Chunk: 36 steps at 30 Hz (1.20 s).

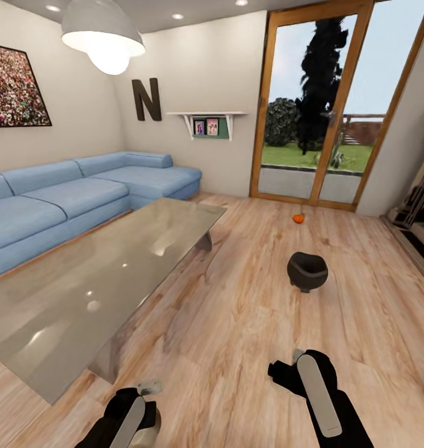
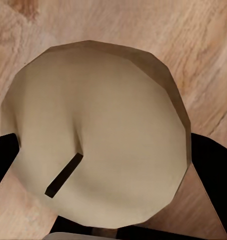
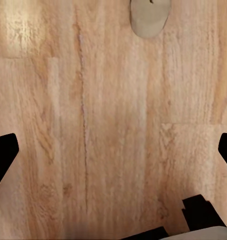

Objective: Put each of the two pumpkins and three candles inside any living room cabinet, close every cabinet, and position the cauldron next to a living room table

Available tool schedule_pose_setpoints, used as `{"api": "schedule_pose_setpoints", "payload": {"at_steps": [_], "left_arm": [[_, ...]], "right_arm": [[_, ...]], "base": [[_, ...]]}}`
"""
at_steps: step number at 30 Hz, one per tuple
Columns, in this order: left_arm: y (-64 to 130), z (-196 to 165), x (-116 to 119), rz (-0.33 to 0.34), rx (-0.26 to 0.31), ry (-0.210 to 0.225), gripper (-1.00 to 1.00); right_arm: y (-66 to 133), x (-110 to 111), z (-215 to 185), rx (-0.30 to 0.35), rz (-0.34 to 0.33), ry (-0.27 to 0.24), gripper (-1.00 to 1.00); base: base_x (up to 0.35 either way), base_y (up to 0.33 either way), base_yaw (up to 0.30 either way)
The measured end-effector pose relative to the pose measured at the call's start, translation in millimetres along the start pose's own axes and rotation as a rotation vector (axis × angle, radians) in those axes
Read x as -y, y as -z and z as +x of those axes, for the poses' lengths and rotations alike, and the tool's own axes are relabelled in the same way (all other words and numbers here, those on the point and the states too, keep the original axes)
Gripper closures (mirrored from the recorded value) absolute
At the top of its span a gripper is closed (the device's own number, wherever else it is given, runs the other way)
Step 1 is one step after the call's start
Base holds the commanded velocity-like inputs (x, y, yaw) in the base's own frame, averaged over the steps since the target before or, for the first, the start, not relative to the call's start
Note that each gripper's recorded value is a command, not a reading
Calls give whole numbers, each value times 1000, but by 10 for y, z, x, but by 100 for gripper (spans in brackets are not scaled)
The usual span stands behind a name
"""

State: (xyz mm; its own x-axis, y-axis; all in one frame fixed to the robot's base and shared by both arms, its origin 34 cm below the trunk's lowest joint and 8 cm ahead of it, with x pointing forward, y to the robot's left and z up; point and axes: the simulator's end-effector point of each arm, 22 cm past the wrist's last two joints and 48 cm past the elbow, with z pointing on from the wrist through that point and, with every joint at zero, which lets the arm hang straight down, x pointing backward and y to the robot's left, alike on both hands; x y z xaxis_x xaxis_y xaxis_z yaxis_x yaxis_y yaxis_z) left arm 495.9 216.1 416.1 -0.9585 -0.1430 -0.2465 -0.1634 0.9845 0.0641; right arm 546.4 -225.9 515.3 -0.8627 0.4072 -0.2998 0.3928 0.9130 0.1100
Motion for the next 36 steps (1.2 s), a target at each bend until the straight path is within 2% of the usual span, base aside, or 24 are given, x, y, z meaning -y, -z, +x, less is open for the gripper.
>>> {"api": "schedule_pose_setpoints", "payload": {"at_steps": [9, 16, 27, 30, 36], "left_arm": [[1, 2, 5, 1, -1, 0, 100], [0, 4, 10, 4, -1, 1, 100], [15, -24, 38, 20, 4, 9, 100], [5, -36, 32, 25, 8, 18, 100], [-50, -84, 45, 37, 32, 30, 100]], "right_arm": [[-15, 19, 9, -3, 4, -3, -100], [-75, 46, 84, -26, 15, 1, -100], [-91, 58, 104, -32, 18, 1, -100], [-124, 156, 72, -23, 34, -3, -100], [-427, 451, 157, -24, 96, -43, -100]], "base": [[328, -14, 0], [267, -198, 0], [44, -74, 0], [1, -2, 0], [0, 0, 0]]}}
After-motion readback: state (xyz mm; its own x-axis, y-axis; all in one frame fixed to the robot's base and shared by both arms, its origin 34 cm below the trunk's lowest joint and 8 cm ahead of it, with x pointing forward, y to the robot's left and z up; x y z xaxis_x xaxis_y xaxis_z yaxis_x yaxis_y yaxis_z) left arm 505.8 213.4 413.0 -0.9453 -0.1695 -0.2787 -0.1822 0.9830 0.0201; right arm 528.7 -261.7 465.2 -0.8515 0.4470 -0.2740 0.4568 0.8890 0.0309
